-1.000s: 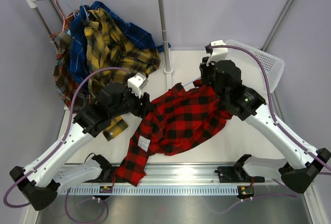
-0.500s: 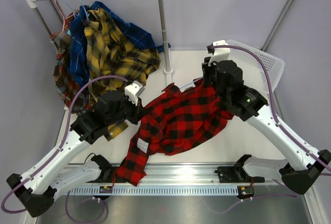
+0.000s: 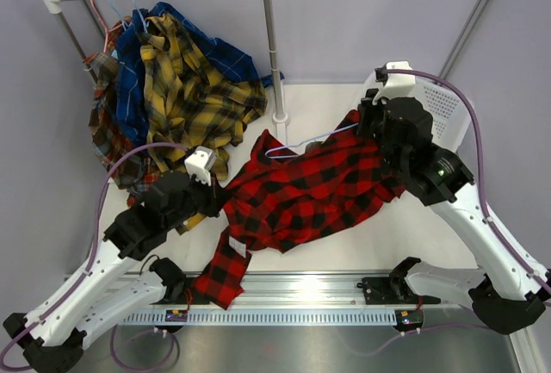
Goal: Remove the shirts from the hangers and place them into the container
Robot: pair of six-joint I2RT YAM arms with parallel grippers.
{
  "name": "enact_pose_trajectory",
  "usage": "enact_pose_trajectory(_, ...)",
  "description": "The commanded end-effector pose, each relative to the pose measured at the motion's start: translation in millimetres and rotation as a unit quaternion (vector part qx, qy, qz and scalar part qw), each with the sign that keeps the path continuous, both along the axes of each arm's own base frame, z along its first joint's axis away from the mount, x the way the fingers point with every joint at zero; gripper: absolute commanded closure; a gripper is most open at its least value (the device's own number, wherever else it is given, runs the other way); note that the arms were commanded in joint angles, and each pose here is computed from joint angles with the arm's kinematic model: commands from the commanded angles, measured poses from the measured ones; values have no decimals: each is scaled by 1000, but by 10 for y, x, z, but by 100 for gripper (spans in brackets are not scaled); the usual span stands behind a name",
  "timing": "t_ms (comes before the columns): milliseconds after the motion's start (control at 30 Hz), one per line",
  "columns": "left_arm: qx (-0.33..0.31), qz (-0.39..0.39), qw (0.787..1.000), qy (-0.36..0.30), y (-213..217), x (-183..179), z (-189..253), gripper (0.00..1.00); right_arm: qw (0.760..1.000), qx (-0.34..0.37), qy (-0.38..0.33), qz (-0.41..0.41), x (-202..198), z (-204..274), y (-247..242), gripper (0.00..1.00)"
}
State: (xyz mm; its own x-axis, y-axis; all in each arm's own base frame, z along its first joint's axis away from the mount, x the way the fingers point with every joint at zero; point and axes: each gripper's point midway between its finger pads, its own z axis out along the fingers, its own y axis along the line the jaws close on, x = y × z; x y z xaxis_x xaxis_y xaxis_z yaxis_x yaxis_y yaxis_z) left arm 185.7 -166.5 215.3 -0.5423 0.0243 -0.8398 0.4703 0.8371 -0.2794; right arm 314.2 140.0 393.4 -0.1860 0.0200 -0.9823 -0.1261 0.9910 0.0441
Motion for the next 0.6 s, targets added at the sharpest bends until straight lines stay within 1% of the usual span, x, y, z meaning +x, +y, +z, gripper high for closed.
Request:
enact_pose_trajectory(0, 27, 39, 998, 30, 166, -21, -174, 100, 994, 53, -78, -58, -156, 651, -403, 100)
enact_pose_trajectory(100, 29, 16, 999, 39, 82, -39, -188, 100, 992, 77, -89, -43, -230, 816, -387, 100)
enact_pose_trajectory(200, 23, -15, 999, 46, -46, -48, -187, 100, 988, 107, -107, 10, -306, 975, -226, 100)
enact_pose_trajectory(233, 13, -29, 999, 42, -110, -42, -119, 90, 987, 113, -106, 43, -329, 977, -104, 100)
enact_pose_trajectory(300, -3, -62, 997, 36, -215, -89, 13, 69, 985, 120, -104, 72, -343, 972, 12, 100)
enact_pose_trajectory(333, -9, -74, 997, 29, -242, -106, 91, 39, 984, 118, -95, 98, -350, 919, 118, 100)
enact_pose_trajectory(367, -19, -91, 996, 9, -280, -121, 268, 27, 984, 114, -87, 105, -326, 857, 166, 100)
enact_pose_trajectory(400, -25, -98, 995, -5, -286, -131, 380, 19, 984, 113, -81, 115, -322, 809, 218, 100)
enact_pose_trajectory(433, -31, -105, 994, -20, -287, -147, 491, 14, 984, 106, -68, 125, -303, 673, 280, 100)
enact_pose_trajectory(467, -44, -117, 991, -52, -281, -182, 732, 7, 983, 108, -67, 131, -295, 632, 318, 100)
enact_pose_trajectory(533, -54, -130, 987, -81, -266, -234, 955, 2, 983, 99, -53, 144, -279, 448, 397, 100)
enact_pose_trajectory(567, -68, -131, 983, -106, -244, -263, 1188, 1, 983, 99, -51, 149, -282, 411, 437, 100)
